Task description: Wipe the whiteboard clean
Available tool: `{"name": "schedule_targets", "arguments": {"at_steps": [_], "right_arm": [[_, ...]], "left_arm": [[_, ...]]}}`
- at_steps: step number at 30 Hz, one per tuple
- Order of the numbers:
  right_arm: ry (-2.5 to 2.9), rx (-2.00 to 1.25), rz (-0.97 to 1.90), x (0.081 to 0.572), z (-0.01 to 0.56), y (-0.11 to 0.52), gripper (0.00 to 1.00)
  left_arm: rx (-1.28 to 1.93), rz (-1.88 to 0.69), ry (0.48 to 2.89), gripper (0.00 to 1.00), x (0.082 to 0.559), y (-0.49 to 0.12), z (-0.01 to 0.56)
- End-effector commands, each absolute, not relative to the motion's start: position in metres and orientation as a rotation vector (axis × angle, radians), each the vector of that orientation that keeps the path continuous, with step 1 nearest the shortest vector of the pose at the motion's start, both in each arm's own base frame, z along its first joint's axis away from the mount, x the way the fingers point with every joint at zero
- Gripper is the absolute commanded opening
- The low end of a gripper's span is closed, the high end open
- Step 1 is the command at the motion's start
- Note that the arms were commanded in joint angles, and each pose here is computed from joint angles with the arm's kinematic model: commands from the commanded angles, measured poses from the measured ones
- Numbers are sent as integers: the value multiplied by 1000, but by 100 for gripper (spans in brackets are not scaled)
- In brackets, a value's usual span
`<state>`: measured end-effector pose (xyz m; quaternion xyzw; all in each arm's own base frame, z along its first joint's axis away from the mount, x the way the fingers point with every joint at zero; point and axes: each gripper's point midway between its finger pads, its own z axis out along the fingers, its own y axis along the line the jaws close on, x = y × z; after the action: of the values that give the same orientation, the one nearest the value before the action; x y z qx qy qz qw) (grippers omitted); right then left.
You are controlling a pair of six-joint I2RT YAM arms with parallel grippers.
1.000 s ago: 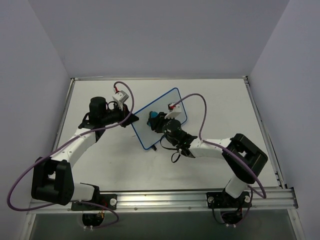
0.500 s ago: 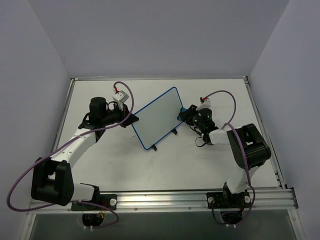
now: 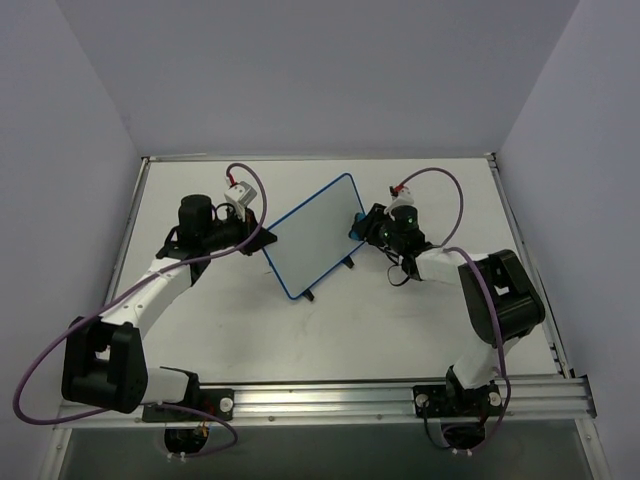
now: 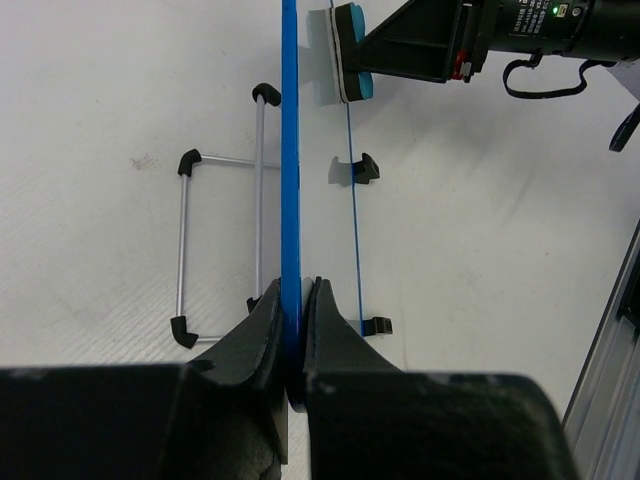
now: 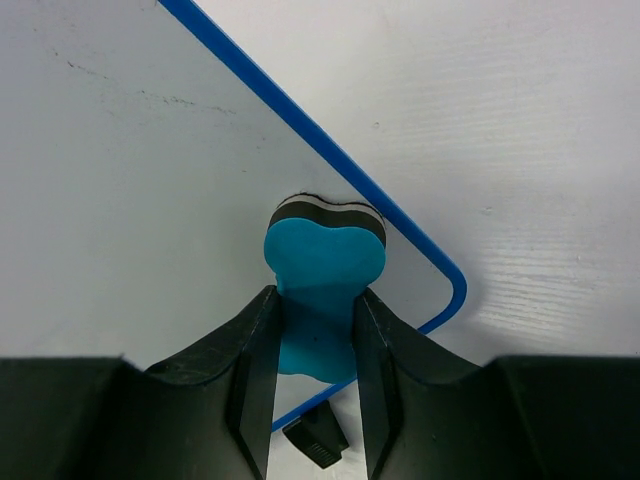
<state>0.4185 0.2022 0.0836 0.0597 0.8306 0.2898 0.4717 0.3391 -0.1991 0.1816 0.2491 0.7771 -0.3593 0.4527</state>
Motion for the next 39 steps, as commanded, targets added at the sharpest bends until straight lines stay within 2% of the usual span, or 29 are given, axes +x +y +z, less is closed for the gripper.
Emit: {"name": "schedule_targets", "arguments": {"at_steps": [1,4,9,15,18,25,32,36,39], "right_arm": [[2007,84,786,423,108,217,0],[2017,77,777,431,112,214,0],[1928,19,821,449,165,241,0],[1882,-25,810,465,201,262,0],[1895,-22,779,467,194,258,0],[1963,84,752,452,136,227,0],[2063,196,726,405,70,195,0],[2085,224,719,387,54,188,0],[2057,212,763,381,61,195,0]], "left_arm": [[814,-665,1954,2,337,-181,138],[815,-659,1952,2,338,-181,138],[815,-660,1955,2,338,-181,137],[815,-657,1959,2,338,-180,137],[814,-655,1961,2,338,-180,136],[813,-656,1960,2,339,-180,136],[803,-645,1957,2,340,-179,137],[800,-643,1964,2,339,-178,137],[796,-640,1967,2,338,-177,136]]}}
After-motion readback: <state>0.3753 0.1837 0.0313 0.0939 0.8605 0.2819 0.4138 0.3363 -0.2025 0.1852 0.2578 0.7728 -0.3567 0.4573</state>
